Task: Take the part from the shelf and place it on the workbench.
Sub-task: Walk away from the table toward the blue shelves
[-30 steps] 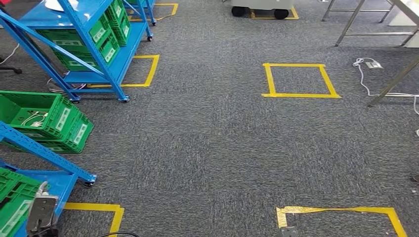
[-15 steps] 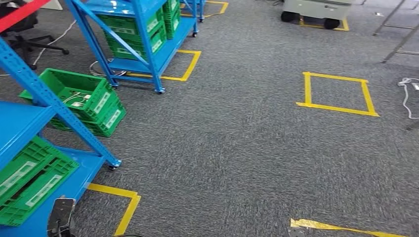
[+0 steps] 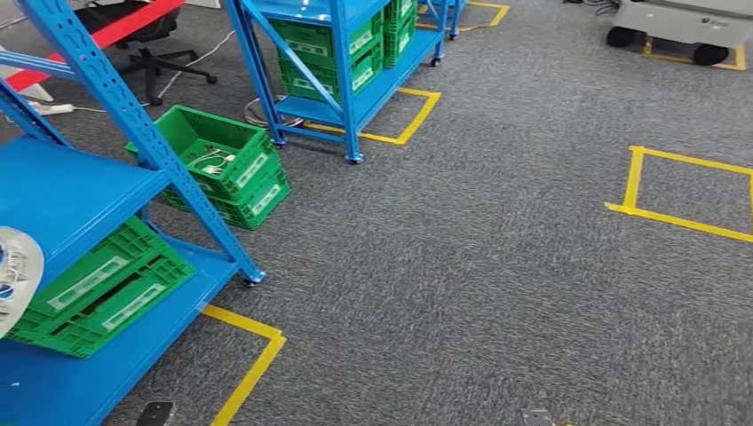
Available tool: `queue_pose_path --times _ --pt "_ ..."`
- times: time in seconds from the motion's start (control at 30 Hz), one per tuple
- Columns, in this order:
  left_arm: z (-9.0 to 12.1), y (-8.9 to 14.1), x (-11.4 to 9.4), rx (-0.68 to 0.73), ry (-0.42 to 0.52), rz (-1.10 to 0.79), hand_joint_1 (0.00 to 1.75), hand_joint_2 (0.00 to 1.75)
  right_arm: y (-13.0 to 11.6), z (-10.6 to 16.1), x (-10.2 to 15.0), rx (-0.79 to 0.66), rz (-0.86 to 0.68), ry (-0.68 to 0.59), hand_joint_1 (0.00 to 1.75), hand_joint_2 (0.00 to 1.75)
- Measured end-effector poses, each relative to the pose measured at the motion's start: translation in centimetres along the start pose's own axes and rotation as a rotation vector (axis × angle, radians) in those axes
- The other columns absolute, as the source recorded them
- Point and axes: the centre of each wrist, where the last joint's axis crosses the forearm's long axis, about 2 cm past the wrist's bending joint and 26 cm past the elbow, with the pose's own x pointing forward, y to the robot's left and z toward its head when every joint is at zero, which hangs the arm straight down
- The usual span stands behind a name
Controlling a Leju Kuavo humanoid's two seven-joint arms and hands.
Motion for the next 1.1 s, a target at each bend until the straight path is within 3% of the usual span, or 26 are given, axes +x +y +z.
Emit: queue_pose_path --times 0.33,0.6,1.1 --pt "-0.5 1.4 -0.1 -0.025 -0.049 0.219 0.0 0.0 0.6 -0.3 0.6 0.02 0.026 -0.03 0.0 0.0" --pt "-0.6 2.0 -0.5 0.002 -0.005 0.3 0.0 0.0 0.9 -0.5 1.1 0.033 0.031 -0.049 0.0 0.0" --pt "-0.5 1.7 -0.6 -0.062 -0.014 0.292 0.0 0.0 1.0 -0.6 1.3 0.035 0.034 -0.061 0.0 0.0"
